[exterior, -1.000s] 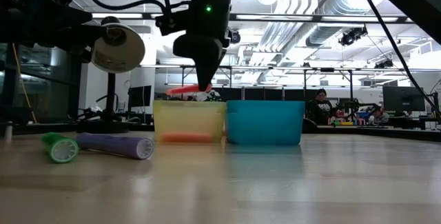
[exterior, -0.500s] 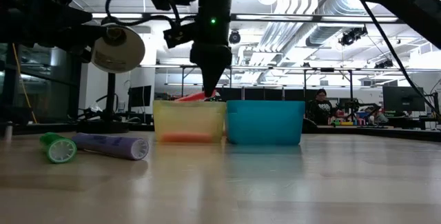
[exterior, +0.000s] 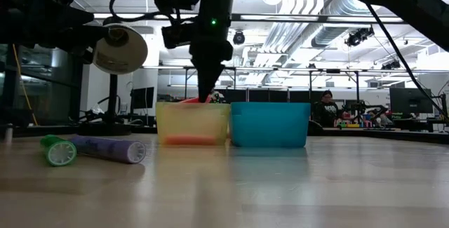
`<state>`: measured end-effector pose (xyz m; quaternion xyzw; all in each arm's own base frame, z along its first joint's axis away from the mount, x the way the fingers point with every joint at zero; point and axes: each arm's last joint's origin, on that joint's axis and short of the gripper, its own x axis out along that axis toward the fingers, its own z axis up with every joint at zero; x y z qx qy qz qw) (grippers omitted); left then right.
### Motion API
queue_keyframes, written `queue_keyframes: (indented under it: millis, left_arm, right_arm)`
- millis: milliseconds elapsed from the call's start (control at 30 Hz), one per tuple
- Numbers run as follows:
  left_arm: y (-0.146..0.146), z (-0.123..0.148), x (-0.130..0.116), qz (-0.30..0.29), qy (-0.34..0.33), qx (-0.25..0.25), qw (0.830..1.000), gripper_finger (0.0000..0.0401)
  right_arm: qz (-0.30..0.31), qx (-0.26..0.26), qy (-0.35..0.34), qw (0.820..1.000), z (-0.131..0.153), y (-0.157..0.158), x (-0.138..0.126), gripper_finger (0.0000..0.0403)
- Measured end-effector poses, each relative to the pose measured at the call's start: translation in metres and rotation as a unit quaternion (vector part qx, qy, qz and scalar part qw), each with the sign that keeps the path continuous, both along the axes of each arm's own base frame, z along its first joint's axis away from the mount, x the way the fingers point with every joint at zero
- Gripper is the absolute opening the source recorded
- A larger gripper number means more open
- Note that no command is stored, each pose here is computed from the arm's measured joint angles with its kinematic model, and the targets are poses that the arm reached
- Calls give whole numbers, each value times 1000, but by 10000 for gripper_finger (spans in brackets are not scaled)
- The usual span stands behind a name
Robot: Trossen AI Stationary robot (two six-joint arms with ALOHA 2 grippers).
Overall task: Pick & Place Markers
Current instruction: Put the orange pen into the yellow bin
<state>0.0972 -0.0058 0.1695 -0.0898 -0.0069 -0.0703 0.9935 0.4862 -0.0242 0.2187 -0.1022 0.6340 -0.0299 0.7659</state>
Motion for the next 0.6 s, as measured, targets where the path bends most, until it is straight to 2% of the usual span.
queue_keyframes:
  millis: [600]
  left_arm:
    - [0,0,0,0,0,0,1000,170]
  right_arm:
    - [-6,38,-9,999,-12,2,7,24]
